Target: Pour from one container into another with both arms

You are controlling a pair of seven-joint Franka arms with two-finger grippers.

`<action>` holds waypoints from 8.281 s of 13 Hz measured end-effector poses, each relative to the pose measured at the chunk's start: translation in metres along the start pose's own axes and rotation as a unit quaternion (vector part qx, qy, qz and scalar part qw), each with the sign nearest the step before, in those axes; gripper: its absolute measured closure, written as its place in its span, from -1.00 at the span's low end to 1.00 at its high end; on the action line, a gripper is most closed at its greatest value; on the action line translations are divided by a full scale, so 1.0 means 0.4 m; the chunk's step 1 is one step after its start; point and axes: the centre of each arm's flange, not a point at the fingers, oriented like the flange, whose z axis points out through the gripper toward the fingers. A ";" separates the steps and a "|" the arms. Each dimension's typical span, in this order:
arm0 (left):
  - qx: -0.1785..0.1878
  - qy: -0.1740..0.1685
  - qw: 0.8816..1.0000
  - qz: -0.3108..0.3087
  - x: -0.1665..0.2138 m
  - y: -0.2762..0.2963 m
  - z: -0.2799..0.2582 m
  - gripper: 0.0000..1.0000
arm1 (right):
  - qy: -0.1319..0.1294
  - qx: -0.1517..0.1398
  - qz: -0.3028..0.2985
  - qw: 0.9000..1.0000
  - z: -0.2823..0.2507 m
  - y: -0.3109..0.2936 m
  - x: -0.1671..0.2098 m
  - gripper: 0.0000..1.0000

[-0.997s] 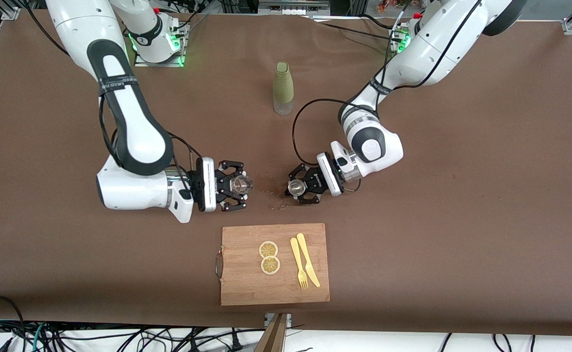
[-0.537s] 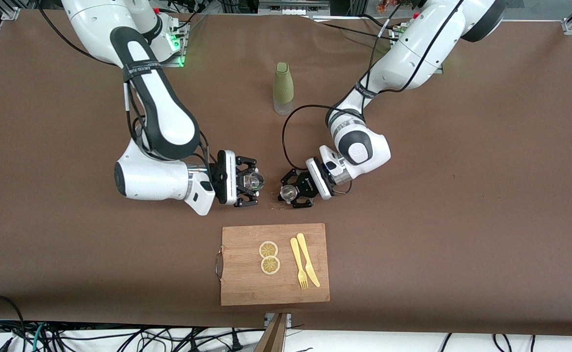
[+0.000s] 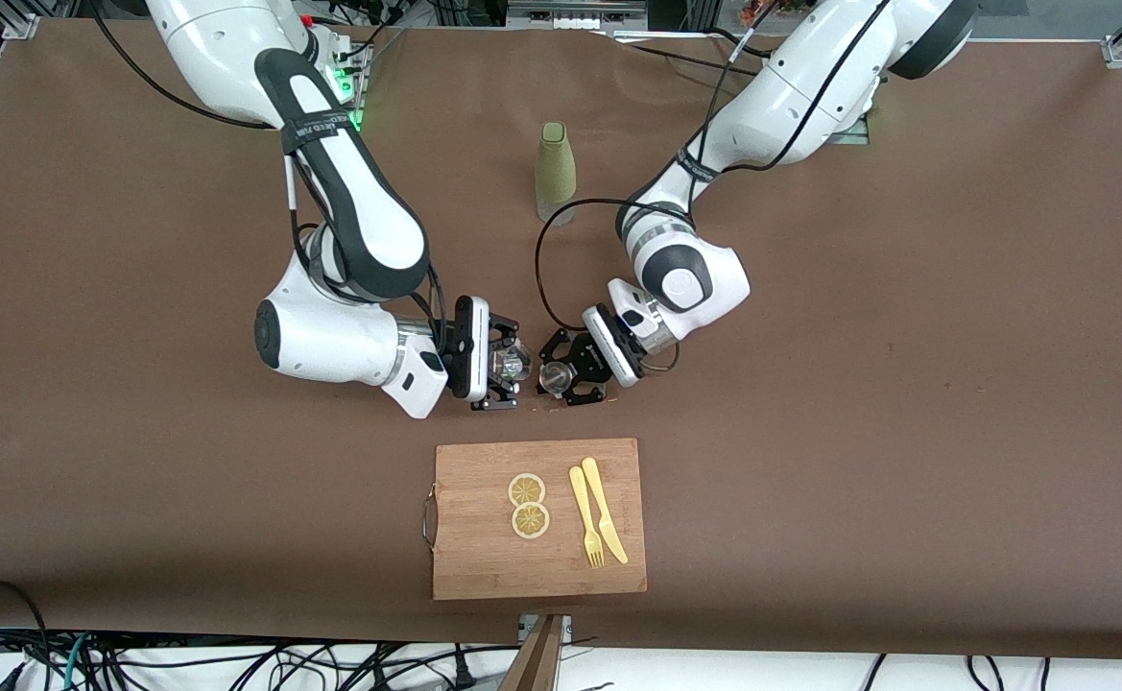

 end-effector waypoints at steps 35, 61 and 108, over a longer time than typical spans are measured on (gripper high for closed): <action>0.009 0.008 1.000 0.001 0.048 0.019 0.011 0.81 | -0.116 -0.016 -0.042 0.992 0.071 -0.036 0.037 0.74; -0.187 0.109 0.962 0.168 -0.133 -0.477 -0.681 0.81 | 0.274 0.135 0.006 0.952 -0.318 -0.021 -0.845 0.74; -0.229 -0.148 0.951 0.148 -0.209 -0.772 -1.324 -1.00 | -0.214 0.053 0.335 0.916 -1.144 -0.104 -0.681 -1.00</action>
